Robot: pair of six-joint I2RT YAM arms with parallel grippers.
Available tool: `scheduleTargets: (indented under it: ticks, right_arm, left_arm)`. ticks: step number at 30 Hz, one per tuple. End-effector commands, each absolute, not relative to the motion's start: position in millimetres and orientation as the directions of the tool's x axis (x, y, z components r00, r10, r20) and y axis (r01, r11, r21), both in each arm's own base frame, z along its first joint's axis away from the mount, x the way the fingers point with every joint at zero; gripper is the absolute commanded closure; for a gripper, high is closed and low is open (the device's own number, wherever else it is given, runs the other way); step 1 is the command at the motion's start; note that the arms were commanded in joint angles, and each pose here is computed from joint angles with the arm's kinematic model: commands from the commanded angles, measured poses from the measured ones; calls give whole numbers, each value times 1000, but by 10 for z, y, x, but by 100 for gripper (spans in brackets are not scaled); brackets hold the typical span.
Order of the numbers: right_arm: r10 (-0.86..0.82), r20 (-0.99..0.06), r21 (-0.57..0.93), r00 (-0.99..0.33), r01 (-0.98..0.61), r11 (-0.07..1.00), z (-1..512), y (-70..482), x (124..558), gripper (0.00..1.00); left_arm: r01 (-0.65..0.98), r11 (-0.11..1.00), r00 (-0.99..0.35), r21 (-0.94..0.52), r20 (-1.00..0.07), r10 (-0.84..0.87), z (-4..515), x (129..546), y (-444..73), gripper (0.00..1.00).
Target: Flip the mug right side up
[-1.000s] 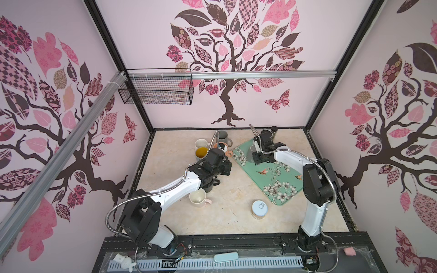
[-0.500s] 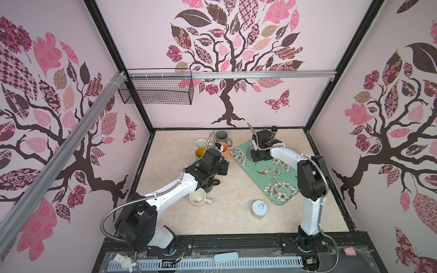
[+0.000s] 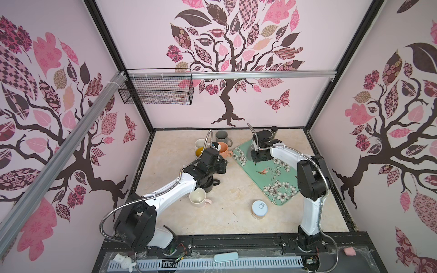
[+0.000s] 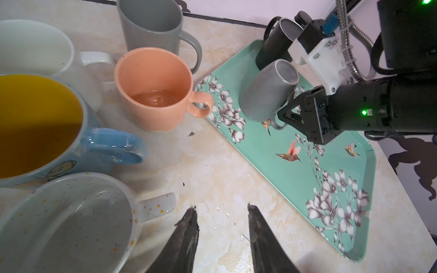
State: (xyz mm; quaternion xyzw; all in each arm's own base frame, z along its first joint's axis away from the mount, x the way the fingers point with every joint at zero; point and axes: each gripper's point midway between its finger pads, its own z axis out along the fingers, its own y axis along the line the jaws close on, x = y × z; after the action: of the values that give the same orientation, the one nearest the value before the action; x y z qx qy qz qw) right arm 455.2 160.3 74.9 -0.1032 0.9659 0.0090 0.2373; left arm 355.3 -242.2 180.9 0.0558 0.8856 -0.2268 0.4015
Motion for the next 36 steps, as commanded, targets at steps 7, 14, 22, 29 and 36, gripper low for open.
scheduleTargets:
  ticks: [7,14,22,29,36]
  right_arm:
    - [75,-747,348,-660,-293,891,2173,2100,4513,100]
    - [320,-725,623,-611,-382,682,2816,2384,4341,100]
    - [452,-517,856,-727,-437,276,3337,2749,4141,100]
    - [431,-418,903,-800,-419,99,3506,2908,3974,100]
    - [396,-409,907,-822,-414,77,3483,3029,3881,100]
  left_arm:
    - [230,735,-764,-637,-586,-269,2053,3626,-2214,55]
    - [258,512,-804,-819,-476,-357,2390,3627,-2300,55]
    - [367,178,-830,-913,-408,-380,2954,3737,-2626,55]
    - [358,130,-840,-925,-380,-387,3066,3846,-2684,55]
    - [394,14,-847,-919,-369,-383,3306,3880,-2752,60]
